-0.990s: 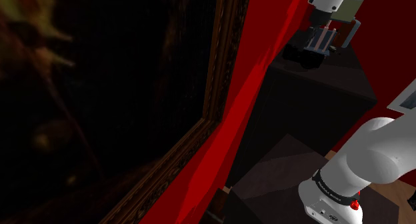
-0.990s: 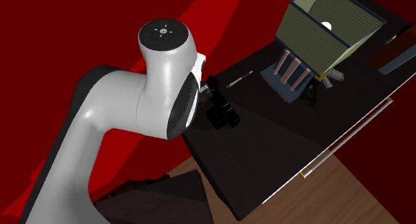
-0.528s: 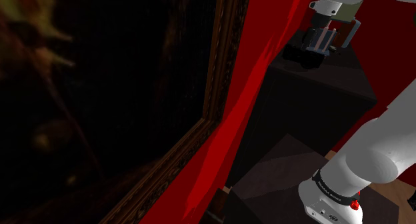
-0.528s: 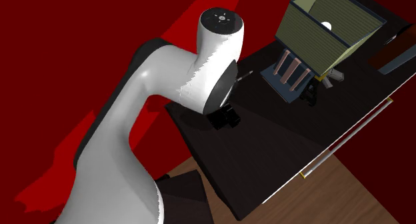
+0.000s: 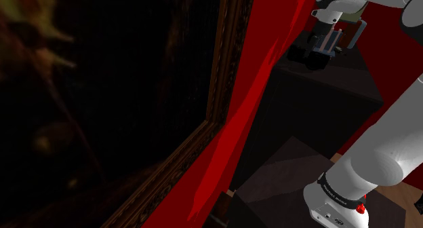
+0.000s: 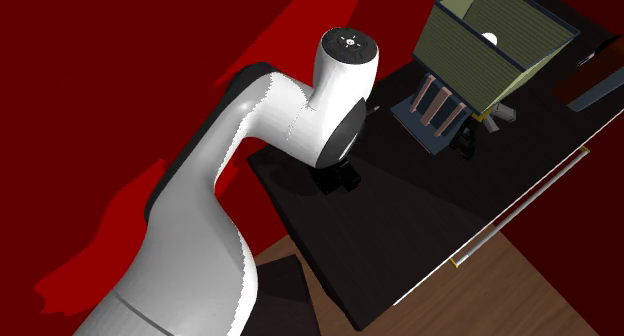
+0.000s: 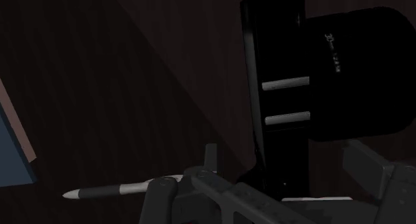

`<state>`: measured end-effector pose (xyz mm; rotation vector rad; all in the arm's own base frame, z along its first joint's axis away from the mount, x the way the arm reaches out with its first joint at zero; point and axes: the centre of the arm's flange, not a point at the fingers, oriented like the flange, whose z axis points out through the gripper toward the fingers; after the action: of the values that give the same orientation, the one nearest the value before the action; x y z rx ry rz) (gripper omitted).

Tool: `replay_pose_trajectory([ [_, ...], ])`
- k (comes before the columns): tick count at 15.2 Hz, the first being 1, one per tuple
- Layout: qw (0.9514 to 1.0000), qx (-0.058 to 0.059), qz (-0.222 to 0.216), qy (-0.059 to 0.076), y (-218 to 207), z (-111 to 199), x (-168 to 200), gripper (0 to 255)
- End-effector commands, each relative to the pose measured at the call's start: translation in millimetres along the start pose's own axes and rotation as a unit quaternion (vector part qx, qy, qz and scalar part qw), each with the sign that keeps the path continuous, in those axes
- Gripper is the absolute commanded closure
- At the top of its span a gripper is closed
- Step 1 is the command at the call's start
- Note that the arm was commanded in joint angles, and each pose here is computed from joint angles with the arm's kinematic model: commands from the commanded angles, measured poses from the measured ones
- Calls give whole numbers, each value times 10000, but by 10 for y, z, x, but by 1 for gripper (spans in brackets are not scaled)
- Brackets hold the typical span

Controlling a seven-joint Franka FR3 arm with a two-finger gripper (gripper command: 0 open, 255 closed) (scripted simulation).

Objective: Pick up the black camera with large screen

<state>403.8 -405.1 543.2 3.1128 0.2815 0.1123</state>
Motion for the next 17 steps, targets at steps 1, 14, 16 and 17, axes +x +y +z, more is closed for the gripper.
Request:
replay_pose_trajectory([
  [1,10000,-2,0,1,4,86,2,0],
  [14,10000,-2,0,1,4,33,5,255],
  [16,10000,-2,0,1,7,-72,13,255],
  [17,10000,-2,0,1,8,-125,17,255],
])
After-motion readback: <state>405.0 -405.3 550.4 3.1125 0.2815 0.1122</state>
